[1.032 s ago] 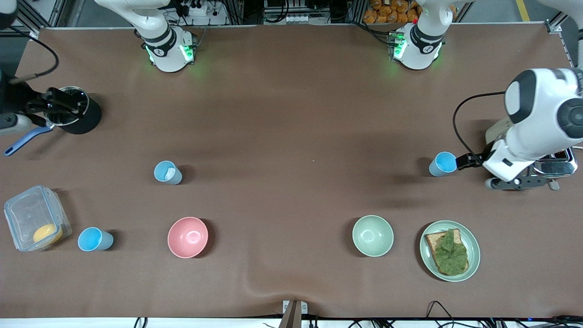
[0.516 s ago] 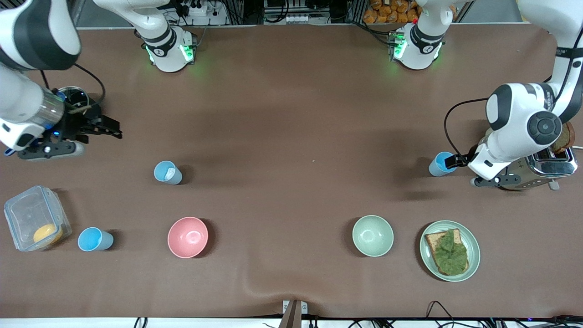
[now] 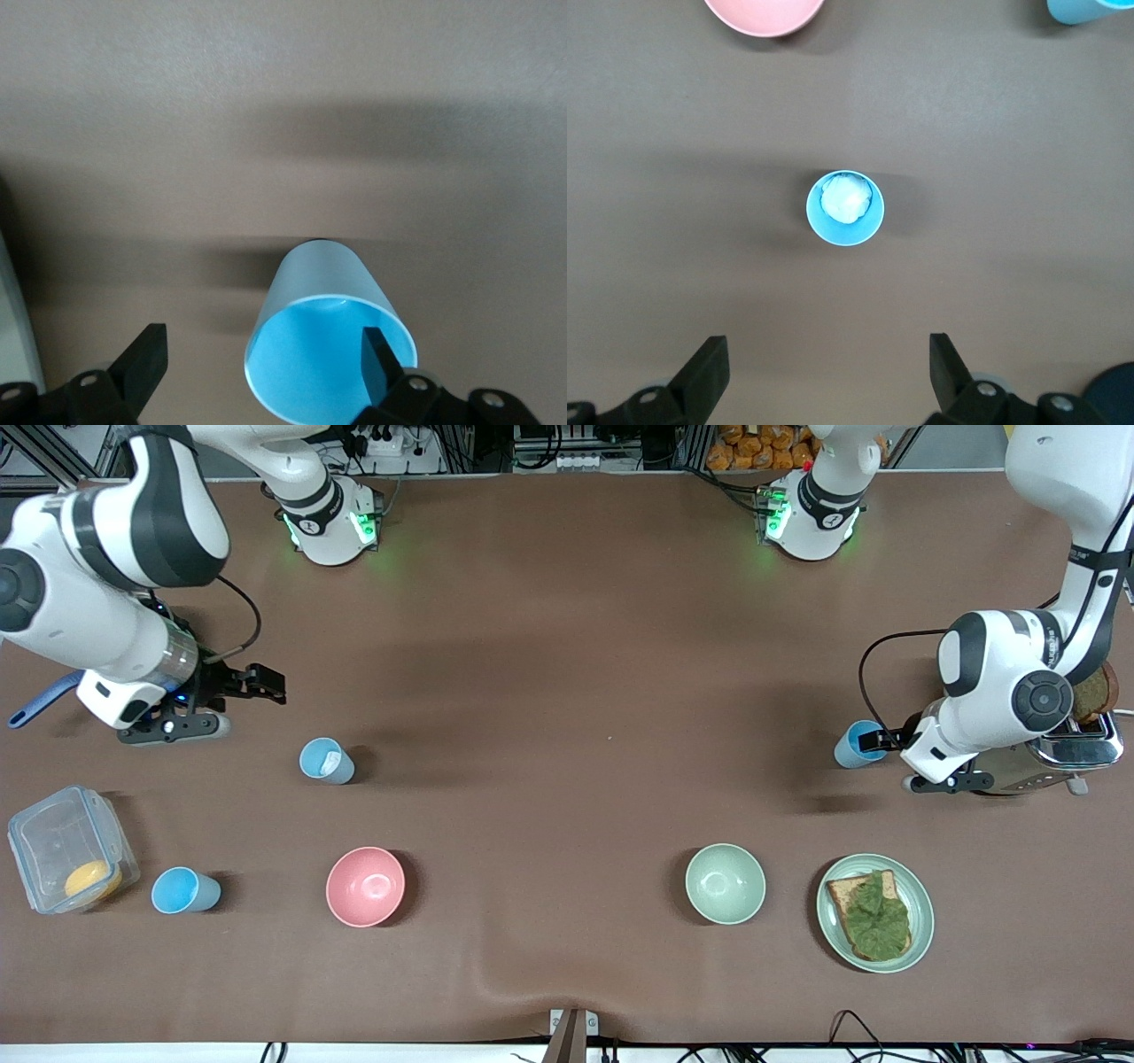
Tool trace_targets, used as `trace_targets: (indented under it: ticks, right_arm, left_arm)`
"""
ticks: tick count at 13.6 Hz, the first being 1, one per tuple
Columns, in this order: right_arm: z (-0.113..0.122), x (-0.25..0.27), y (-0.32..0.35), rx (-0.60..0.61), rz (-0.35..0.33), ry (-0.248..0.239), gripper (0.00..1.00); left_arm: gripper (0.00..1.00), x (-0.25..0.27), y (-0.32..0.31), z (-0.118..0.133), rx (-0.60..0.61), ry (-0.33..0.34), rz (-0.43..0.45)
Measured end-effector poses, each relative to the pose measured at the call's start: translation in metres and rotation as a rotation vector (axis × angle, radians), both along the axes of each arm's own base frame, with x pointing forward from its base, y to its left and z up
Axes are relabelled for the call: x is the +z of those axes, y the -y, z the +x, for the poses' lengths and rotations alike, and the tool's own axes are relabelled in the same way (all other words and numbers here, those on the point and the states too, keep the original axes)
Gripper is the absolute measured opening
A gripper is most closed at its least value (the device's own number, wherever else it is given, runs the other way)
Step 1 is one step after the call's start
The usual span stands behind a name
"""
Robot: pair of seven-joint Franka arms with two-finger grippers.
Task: Stack blue cups with both arms
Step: 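Lower both grippers around the blue cups and close them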
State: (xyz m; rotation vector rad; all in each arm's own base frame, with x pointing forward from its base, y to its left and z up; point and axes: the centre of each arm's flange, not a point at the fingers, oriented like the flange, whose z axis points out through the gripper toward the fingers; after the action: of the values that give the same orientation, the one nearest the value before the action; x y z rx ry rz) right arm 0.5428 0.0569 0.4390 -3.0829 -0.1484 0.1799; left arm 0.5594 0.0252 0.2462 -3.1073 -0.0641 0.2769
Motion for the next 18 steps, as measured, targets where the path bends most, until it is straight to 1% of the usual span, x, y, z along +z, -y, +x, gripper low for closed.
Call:
trace_targets:
  ticks: [1, 4, 5, 6, 7, 10, 11, 13, 16, 18]
  right_arm:
    - [-0.002, -0.011, 0.001, -0.002, 0.000, 0.011, 1.00]
    - [-0.004, -0.043, 0.004, -0.011, -0.003, 0.050, 1.00]
    - [-0.004, -0.057, 0.006, -0.011, -0.004, 0.063, 1.00]
    - [-0.004, -0.071, 0.008, -0.008, -0.005, 0.081, 1.00]
    - [-0.004, -0.087, 0.009, 0.001, -0.006, 0.095, 1.00]
    - [0.000, -0.124, 0.022, 0.019, -0.011, 0.111, 1.00]
    - [0.003, -0.132, 0.028, 0.026, -0.013, 0.121, 1.00]
    - [0.007, -0.147, 0.041, 0.039, -0.016, 0.138, 1.00]
    - [0.012, -0.158, 0.051, 0.034, -0.020, 0.138, 1.00]
    - [0.017, -0.162, 0.051, 0.034, -0.021, 0.135, 1.00]
  left_arm:
    - [0.90, -0.004, 0.000, 0.000, 0.000, -0.006, -0.002]
    - [0.88, -0.010, 0.002, -0.001, -0.002, -0.016, -0.005]
    - [0.81, -0.010, 0.003, -0.001, -0.004, -0.017, -0.006]
    - [0.81, -0.012, 0.004, -0.001, -0.005, -0.018, -0.007]
    - [0.73, -0.013, 0.005, 0.000, -0.007, -0.019, -0.008]
    - [0.36, -0.014, 0.009, 0.002, -0.015, -0.013, -0.011]
    - [0.26, -0.011, 0.010, 0.006, -0.017, 0.002, -0.011]
    - [0.04, 0.008, 0.018, 0.023, -0.030, 0.053, -0.016]
    - [0.03, 0.054, 0.043, 0.044, -0.070, 0.139, -0.025]
    - [0.03, 0.084, 0.057, 0.050, -0.093, 0.138, -0.024]
